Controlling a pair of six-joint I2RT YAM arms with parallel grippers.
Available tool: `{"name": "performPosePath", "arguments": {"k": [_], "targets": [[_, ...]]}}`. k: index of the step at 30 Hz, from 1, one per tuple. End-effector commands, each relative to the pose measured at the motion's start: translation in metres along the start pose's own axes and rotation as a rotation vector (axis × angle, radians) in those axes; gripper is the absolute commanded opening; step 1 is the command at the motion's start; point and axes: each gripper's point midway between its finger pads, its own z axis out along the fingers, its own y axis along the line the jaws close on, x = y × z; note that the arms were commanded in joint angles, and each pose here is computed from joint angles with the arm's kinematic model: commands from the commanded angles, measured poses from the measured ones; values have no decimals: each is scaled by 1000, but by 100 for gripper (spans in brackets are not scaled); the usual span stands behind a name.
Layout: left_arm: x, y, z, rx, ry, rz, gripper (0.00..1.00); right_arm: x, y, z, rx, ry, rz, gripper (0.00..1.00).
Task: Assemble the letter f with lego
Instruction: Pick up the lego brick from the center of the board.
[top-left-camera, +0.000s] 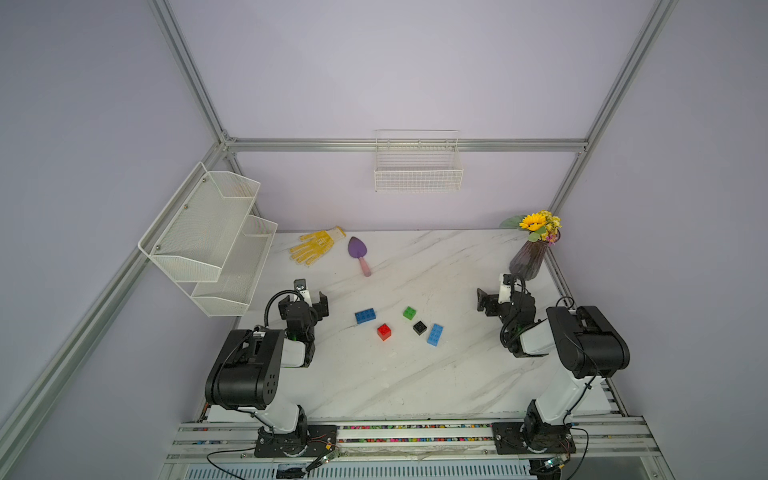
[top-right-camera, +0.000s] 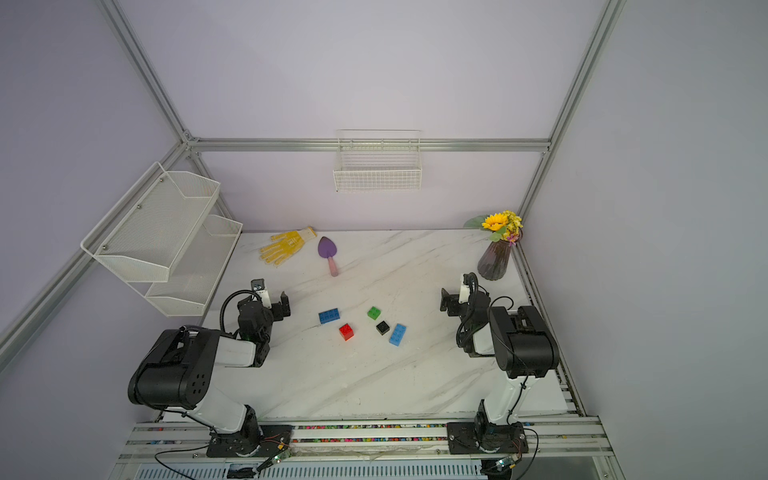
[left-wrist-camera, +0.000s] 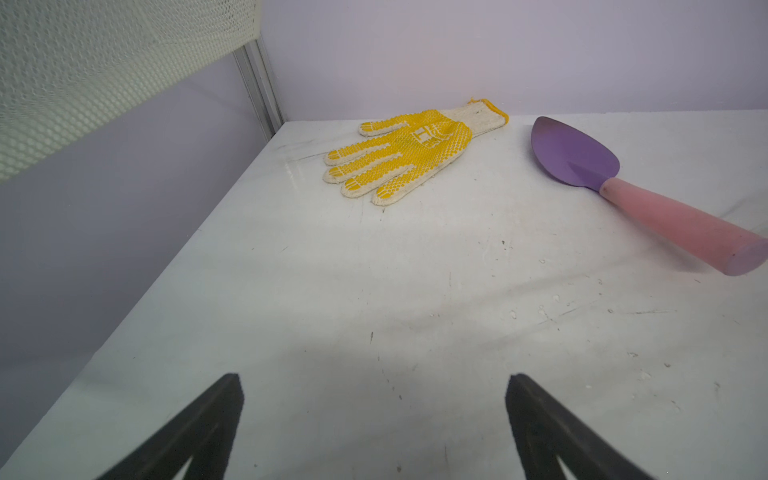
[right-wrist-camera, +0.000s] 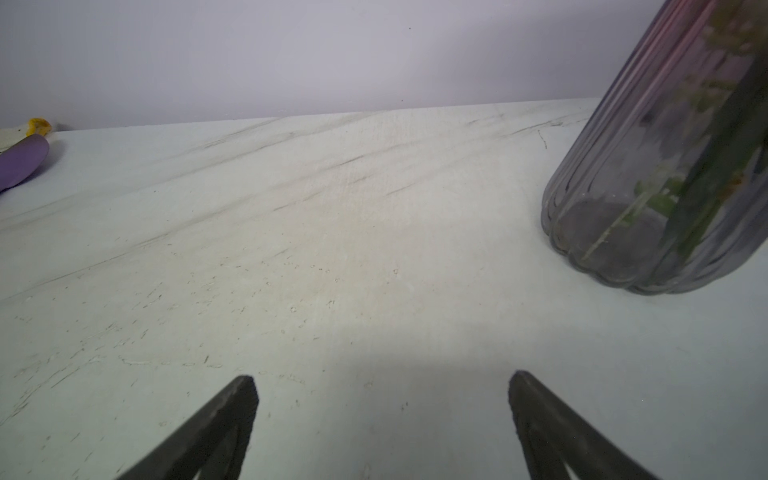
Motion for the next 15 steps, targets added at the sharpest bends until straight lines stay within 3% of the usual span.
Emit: {"name": "performPosePath", "arguments": {"k": [1,10,13,15], "targets": [[-37,11,-3,-47,-58,-55,100,-29,-11,-2,64,-42,34,97],[-106,5,-41,57,-20,-27,100,-92,22,-6,-25,67,4,97],[-119,-6,-68,168,3,-13,100,-105,52,-9,-71,153,-59,97],[-126,-25,-94,313,5,15,100,-108,80,-12,-99,216,-122,97]]}}
